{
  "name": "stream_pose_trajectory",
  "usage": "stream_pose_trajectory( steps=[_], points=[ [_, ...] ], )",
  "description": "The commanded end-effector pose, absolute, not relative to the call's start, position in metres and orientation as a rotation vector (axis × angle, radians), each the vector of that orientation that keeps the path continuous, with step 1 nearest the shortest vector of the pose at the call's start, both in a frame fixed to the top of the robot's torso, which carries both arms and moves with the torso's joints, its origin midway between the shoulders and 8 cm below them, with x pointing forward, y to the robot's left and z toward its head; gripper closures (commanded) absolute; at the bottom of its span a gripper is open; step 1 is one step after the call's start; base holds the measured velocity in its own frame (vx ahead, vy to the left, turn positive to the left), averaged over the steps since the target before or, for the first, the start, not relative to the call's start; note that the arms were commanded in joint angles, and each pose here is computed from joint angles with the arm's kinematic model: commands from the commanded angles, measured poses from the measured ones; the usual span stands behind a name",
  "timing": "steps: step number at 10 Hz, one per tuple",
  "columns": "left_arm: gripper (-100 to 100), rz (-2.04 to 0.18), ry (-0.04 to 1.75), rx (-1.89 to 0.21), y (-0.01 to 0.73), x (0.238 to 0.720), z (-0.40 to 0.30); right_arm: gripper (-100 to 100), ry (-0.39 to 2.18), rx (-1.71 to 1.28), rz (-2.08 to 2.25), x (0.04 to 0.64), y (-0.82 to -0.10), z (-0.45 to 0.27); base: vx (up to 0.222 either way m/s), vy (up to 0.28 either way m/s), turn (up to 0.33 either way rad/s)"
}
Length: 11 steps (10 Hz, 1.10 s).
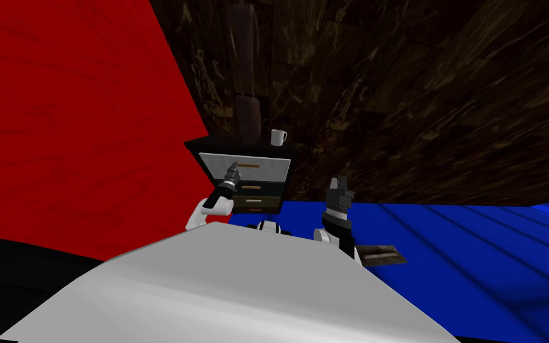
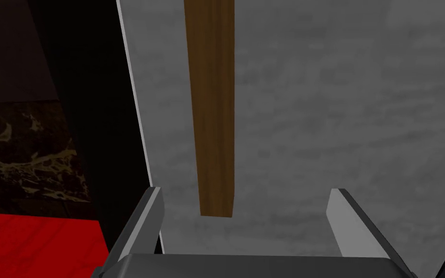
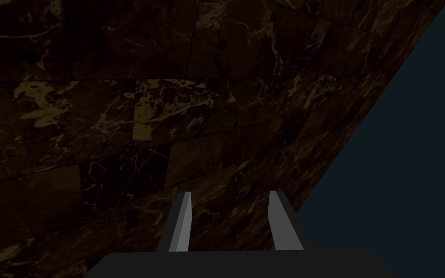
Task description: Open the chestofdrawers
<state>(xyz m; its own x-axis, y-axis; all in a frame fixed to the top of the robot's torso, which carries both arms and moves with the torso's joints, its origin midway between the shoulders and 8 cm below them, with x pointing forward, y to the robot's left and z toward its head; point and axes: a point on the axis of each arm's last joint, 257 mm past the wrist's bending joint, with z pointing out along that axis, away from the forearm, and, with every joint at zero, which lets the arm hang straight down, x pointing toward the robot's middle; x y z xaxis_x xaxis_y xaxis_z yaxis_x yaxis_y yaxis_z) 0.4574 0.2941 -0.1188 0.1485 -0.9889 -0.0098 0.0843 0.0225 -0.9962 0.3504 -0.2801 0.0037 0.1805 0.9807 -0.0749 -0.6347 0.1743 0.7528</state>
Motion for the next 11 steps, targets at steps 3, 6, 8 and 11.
stream_pose_trajectory(
  steps=[3,6,8,11],
  points=[
    [100,-1.125,1.043,-1.204,0.2957,0.4573,-0.1154,0,0.647,0.659,1.265,0.3504,-0.2801,0.0037,0.042,0.01,-0.015],
    [100,-1.129,1.044,-1.2,0.2939,0.4523,-0.1113,0,0.647,0.659,1.265,0.3504,-0.28,0.0038,-0.134,-0.022,0.01],
    [100,-1.131,1.044,-1.198,0.2927,0.4489,-0.1086,0,0.647,0.659,1.266,0.3505,-0.28,0.0039,-0.191,-0.057,0.012],
    [-100,-1.105,1.084,-1.155,0.296,0.4499,-0.1081,0,0.647,0.659,1.265,0.3504,-0.2801,0.0038,-0.029,-0.01,-0.001]
  ],
)
